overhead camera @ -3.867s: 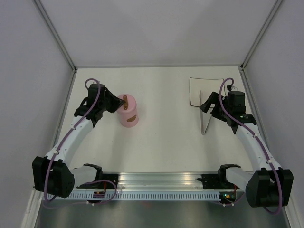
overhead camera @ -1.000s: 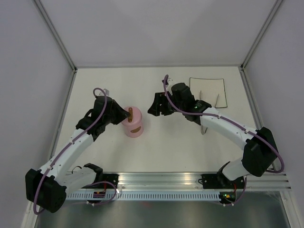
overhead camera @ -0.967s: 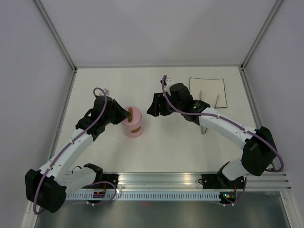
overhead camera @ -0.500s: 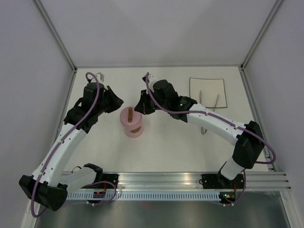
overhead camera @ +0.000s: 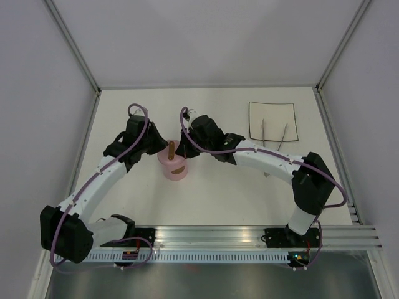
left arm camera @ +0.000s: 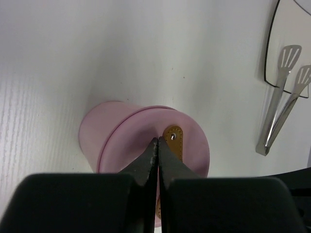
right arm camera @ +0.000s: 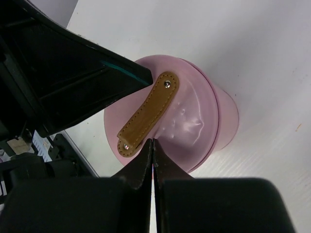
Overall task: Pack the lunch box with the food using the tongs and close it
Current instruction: Close the box lid on the packing box.
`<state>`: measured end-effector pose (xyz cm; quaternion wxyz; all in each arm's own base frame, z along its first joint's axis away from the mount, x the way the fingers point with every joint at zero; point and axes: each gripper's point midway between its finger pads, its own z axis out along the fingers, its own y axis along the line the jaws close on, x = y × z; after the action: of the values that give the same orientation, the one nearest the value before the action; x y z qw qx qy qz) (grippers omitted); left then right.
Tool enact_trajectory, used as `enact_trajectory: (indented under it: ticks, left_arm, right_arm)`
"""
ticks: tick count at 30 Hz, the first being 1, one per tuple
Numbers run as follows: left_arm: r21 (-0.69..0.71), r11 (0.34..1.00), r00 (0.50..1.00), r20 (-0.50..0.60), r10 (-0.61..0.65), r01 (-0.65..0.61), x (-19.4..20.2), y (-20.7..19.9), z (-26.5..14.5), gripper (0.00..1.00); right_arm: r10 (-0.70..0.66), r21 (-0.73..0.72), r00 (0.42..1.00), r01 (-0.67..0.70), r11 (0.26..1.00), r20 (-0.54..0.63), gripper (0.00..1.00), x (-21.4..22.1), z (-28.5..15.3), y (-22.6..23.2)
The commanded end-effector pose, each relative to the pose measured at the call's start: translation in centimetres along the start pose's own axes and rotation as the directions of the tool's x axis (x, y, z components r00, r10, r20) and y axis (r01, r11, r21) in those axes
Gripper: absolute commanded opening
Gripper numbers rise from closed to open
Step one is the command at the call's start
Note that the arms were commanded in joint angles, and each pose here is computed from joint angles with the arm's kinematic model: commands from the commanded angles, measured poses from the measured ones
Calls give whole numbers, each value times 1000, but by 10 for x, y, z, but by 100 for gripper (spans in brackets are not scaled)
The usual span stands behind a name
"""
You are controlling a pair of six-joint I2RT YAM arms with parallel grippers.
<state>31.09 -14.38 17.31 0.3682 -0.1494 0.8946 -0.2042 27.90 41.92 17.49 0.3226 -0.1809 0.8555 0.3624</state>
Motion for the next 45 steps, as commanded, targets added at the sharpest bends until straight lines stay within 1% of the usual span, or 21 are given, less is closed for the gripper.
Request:
enact_trajectory:
  ticks: [1,6,11,14,16,19,25,27,31,34,35,36,37,38,39,40,41,42,43,44,45]
  left_arm:
    - [-111,994,988,-152,-17,0,51,38,10,2]
    - [-89,996,993,-120,-5,-6,45,36,-2,2]
    - [-157,988,992,-126,-16,-4,51,51,-8,2]
    - [-214,976,983,-163,-79,43,73,68,-8,2]
    - [-253,961,970,-179,-163,114,90,77,-8,2]
    - [-271,940,955,-152,-253,206,92,83,-9,2]
    - [-276,911,943,-45,-329,305,60,109,-16,3]
    - [-268,904,937,-11,-349,334,43,117,-16,3]
    - [-227,940,966,22,-257,255,5,109,-18,3]
    - [-170,964,978,59,-199,207,-27,92,-25,3]
    - [-150,969,979,87,-183,195,-37,85,-31,6]
    - [-121,976,977,138,-164,181,-56,74,-42,8]
    - [-112,982,977,170,-132,153,-67,70,-50,13]
    - [-105,985,973,201,-112,135,-77,65,-59,21]
    - [-82,990,957,277,-87,114,-99,54,-80,25]
    - [-86,993,955,293,-50,79,-105,51,-90,30]
    - [-105,992,943,333,-30,68,-114,50,-103,46]
    - [-90,995,922,387,-9,48,-128,41,-124,55]
    - [-100,995,915,403,16,27,-132,40,-133,62]
    - [-124,992,915,402,23,30,-130,43,-141,76]
    - [-126,992,908,418,24,32,-132,41,-151,85]
  right_arm:
    - [11,108,995,1,994,-104,1,43,4,-30]
    - [-14,134,996,25,991,-83,0,39,-2,-35]
    - [-6,125,997,16,992,-75,1,43,5,-35]
    - [5,134,997,6,991,-82,1,58,15,-38]
    - [16,118,996,-6,993,-83,0,66,21,-32]
    - [5,102,997,4,995,-82,1,69,37,-23]
    - [-28,118,997,37,992,-77,1,59,86,-24]
    - [-39,95,999,42,995,-38,1,40,94,-14]
    - [-86,102,996,83,991,20,3,2,100,-4]
    - [-86,70,991,79,994,103,8,-53,79,11]
    - [-88,54,986,81,995,143,11,-76,69,19]
    - [-80,28,987,77,997,136,15,-84,59,22]
    - [-63,-10,982,66,998,175,16,-114,38,24]
    - [-43,-31,982,50,998,184,18,-125,26,23]
    - [-30,-45,981,40,998,192,24,-134,13,20]
    - [-10,-55,972,24,998,235,30,-157,-16,9]
    - [-5,-41,965,16,999,263,39,-167,-33,0]
    - [-20,-4,957,22,1000,289,59,-174,-50,-12]
    - [-34,49,928,17,999,370,69,-196,-91,-23]
    - [-48,170,916,-23,985,399,77,-195,-105,-51]
    - [-94,276,909,-24,961,405,90,-194,-126,-71]
